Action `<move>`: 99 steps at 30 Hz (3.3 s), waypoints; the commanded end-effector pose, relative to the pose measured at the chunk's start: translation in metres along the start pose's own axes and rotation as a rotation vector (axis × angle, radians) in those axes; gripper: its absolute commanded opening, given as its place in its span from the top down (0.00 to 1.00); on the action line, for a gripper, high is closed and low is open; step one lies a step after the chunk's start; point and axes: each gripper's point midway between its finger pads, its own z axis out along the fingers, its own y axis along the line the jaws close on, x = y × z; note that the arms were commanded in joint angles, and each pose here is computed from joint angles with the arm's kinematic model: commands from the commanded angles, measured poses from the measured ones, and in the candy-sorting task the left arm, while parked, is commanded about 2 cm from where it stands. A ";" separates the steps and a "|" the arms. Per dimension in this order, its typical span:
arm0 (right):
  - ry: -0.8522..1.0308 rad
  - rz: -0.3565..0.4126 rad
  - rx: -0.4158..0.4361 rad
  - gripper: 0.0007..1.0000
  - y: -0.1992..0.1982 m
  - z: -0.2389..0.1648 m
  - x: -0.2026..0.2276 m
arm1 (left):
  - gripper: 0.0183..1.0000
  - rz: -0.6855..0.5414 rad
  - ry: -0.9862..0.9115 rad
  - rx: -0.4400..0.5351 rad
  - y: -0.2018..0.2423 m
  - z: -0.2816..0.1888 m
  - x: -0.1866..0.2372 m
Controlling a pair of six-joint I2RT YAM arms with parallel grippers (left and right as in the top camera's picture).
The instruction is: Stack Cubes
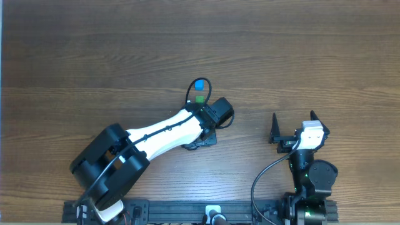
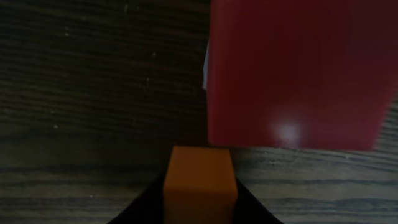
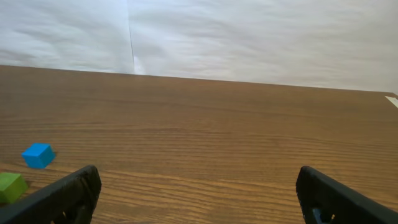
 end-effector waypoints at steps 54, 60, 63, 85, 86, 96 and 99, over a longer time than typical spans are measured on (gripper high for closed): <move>0.002 -0.004 -0.002 0.01 0.001 0.000 0.003 | 0.98 0.046 -0.045 0.121 -0.022 -0.066 -0.073; 0.002 -0.004 -0.002 0.01 0.001 0.000 0.003 | 0.98 0.047 -0.031 0.105 -0.022 -0.058 -0.071; 0.002 -0.004 -0.002 0.01 0.001 0.000 0.003 | 0.98 0.047 -0.027 0.100 -0.021 -0.056 -0.071; 0.002 -0.004 -0.002 0.01 0.001 0.000 0.003 | 0.98 0.046 -0.013 0.067 -0.017 -0.048 -0.070; 0.002 -0.004 -0.002 0.01 0.001 0.000 0.003 | 0.98 0.046 -0.013 0.067 -0.017 -0.048 -0.070; 0.002 -0.004 -0.002 0.01 0.001 0.000 0.003 | 0.96 0.047 -0.010 0.064 -0.017 -0.046 -0.069; 0.002 -0.004 -0.002 0.01 0.001 0.000 0.003 | 0.93 0.047 -0.004 0.058 -0.016 -0.043 -0.069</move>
